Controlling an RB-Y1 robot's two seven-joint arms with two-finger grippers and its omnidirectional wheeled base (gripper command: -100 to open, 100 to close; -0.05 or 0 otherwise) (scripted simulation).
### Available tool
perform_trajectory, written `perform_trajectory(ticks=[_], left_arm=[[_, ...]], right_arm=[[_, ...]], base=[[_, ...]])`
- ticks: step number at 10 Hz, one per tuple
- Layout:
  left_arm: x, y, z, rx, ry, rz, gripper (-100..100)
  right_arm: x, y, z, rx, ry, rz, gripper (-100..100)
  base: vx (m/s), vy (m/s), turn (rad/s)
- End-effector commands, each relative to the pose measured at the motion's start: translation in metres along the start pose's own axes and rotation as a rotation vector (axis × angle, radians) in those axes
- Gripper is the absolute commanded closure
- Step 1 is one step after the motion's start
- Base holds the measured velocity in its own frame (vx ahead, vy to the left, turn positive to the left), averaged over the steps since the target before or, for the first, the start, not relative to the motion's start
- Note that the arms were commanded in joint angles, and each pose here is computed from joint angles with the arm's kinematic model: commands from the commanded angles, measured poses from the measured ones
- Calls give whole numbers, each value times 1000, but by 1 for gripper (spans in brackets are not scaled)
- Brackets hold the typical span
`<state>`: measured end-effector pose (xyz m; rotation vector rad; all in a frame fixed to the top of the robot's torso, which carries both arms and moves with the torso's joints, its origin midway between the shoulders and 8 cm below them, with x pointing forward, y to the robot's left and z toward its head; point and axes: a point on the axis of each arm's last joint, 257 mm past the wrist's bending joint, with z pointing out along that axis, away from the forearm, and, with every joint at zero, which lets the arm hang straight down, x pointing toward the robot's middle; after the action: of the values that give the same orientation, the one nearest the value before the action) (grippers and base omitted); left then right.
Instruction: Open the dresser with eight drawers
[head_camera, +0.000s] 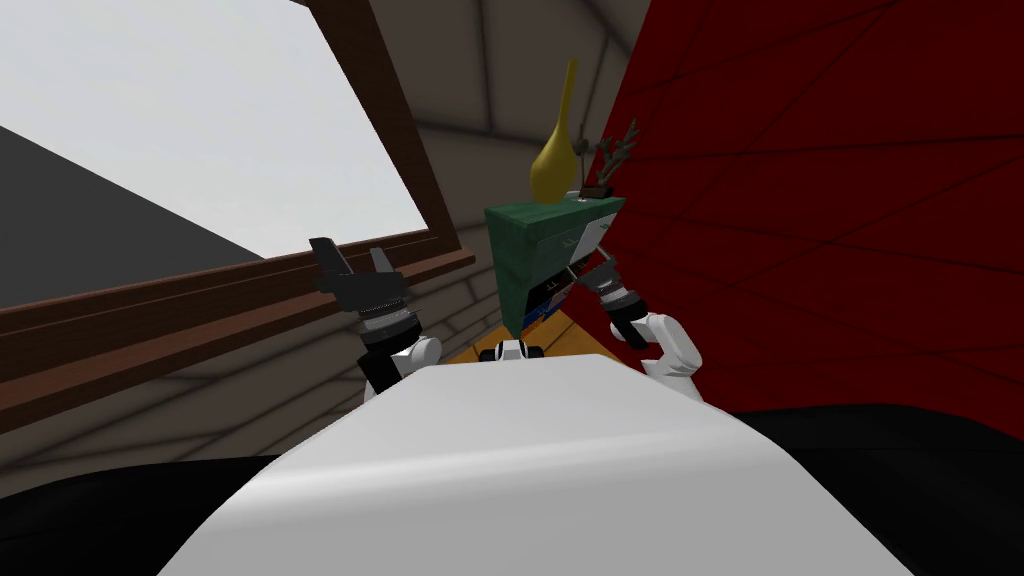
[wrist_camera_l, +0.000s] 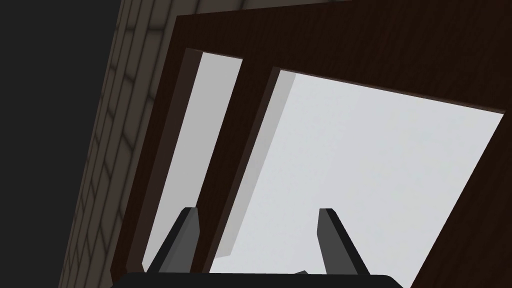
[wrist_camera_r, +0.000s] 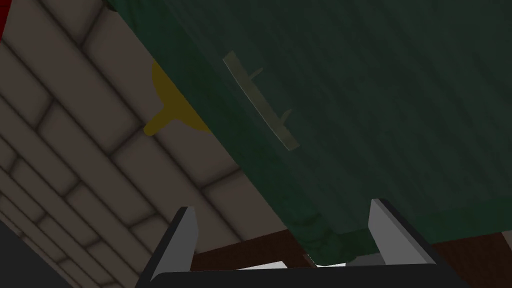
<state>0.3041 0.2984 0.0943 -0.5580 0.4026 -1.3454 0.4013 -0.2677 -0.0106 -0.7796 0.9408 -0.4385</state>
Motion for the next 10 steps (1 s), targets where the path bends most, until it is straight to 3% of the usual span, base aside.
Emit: perform_trajectory(ticks=[1, 8, 10], left_arm=[[0, 0, 0, 0, 0, 0, 0], [0, 0, 0, 0, 0, 0, 0], [0, 0, 0, 0, 0, 0, 0]], right_arm=[[15, -2, 0, -39, 26, -181, -100], [39, -13, 1, -122, 60, -561, -100], [37, -22, 3, -116, 57, -534, -100]], base=[[48, 59, -11], [39, 48, -9], [40, 30, -5]])
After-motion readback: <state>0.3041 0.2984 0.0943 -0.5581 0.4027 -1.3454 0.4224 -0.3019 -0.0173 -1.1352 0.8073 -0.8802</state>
